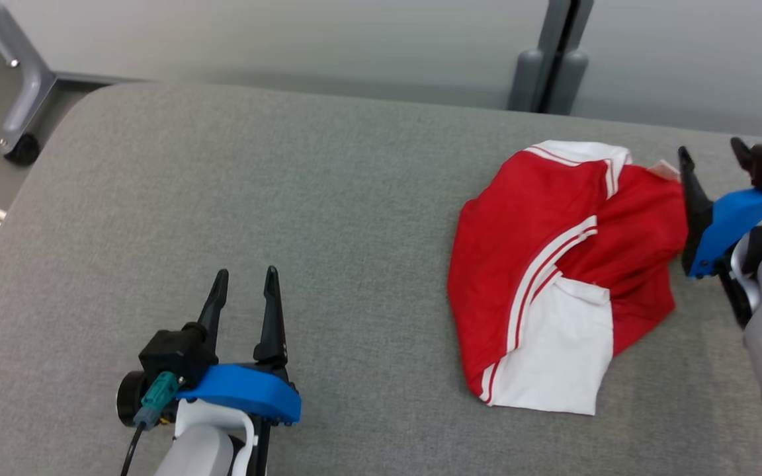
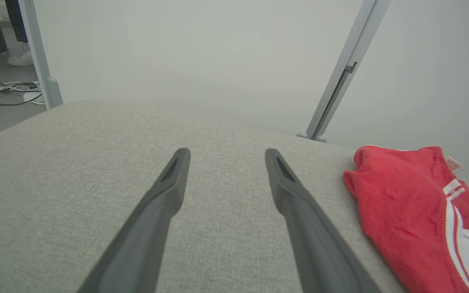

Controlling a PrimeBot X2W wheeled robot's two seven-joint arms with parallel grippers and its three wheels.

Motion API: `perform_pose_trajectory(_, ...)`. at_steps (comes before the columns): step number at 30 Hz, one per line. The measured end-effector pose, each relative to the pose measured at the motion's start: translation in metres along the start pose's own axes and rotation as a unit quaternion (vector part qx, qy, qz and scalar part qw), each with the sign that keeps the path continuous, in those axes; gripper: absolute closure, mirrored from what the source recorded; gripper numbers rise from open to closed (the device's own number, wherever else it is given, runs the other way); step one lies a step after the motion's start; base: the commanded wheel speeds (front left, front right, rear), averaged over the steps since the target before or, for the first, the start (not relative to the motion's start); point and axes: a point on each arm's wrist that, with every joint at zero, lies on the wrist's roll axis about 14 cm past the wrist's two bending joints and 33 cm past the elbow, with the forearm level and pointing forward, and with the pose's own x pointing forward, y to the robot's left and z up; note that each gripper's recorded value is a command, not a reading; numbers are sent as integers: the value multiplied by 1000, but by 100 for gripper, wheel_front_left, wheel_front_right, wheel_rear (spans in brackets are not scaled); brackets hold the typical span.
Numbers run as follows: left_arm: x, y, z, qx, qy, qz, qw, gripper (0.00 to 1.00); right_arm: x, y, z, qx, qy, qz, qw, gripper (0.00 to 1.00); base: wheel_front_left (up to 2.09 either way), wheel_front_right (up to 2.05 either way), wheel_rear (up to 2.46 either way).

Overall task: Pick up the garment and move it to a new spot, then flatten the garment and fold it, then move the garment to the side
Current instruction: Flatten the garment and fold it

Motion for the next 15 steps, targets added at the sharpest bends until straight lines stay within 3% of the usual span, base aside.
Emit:
perform_pose_trajectory(6,-8,-21,2,1,-4,-33,999,0,-37,1,13,42,-50,-17,998,0,0,0,0)
perform_pose_trajectory(15,-19,-62,-5,1,11,-95,995,0,-109,18,-13,104,-80,-37,991,0,0,0,0)
